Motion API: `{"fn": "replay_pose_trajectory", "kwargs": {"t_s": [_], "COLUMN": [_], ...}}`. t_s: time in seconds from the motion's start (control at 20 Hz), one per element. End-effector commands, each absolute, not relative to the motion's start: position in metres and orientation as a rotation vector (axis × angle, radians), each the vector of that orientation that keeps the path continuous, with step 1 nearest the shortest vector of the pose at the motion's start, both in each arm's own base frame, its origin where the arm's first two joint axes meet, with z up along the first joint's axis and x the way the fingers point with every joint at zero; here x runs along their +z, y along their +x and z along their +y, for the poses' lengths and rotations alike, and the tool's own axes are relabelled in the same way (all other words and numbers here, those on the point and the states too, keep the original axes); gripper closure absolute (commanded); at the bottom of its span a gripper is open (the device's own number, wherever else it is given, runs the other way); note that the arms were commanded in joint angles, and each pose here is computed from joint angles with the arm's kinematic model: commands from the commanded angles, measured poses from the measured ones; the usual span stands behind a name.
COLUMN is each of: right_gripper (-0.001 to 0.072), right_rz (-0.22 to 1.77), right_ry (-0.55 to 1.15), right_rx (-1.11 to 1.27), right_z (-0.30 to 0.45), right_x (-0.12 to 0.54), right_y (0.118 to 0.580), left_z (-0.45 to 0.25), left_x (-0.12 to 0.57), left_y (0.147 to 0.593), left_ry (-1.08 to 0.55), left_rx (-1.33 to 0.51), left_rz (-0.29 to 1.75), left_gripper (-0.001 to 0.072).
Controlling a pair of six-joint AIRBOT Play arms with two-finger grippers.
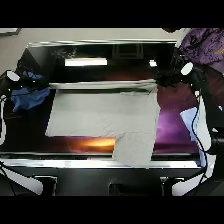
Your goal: Fold the clothes and pants, and hang the long-sleeved shirts on hangers.
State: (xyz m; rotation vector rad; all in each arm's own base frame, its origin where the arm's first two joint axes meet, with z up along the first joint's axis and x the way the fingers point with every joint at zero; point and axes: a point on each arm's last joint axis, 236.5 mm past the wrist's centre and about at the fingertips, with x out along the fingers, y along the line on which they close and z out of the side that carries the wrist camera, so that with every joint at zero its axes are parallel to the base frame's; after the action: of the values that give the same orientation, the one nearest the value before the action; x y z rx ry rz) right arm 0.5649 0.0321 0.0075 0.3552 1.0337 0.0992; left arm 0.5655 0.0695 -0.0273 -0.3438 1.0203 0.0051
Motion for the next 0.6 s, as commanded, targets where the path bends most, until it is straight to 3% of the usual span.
{"fn": "replay_pose_trajectory", "kwargs": {"t_s": [0.0,0.3,0.55], "right_gripper": [0.0685,0.0685,0.0684], "right_rz": [1.202,1.443,1.517], "right_ry": [0.334,0.305,0.34], "right_rx": [0.109,0.09,0.061], "right_z": [0.036,0.032,0.032], "right_x": [-0.015,-0.051,-0.079], "right_y": [0.532,0.485,0.478], "left_z": [0.072,0.06,0.055], "left_x": [-0.056,-0.081,-0.096], "left_y": [0.531,0.48,0.464], "left_ry": [-0.303,-0.317,-0.357], "left_rx": [-0.001,-0.033,-0.023], "left_rz": [1.196,1.432,1.512], "left_gripper": [0.0691,0.0691,0.069]}}
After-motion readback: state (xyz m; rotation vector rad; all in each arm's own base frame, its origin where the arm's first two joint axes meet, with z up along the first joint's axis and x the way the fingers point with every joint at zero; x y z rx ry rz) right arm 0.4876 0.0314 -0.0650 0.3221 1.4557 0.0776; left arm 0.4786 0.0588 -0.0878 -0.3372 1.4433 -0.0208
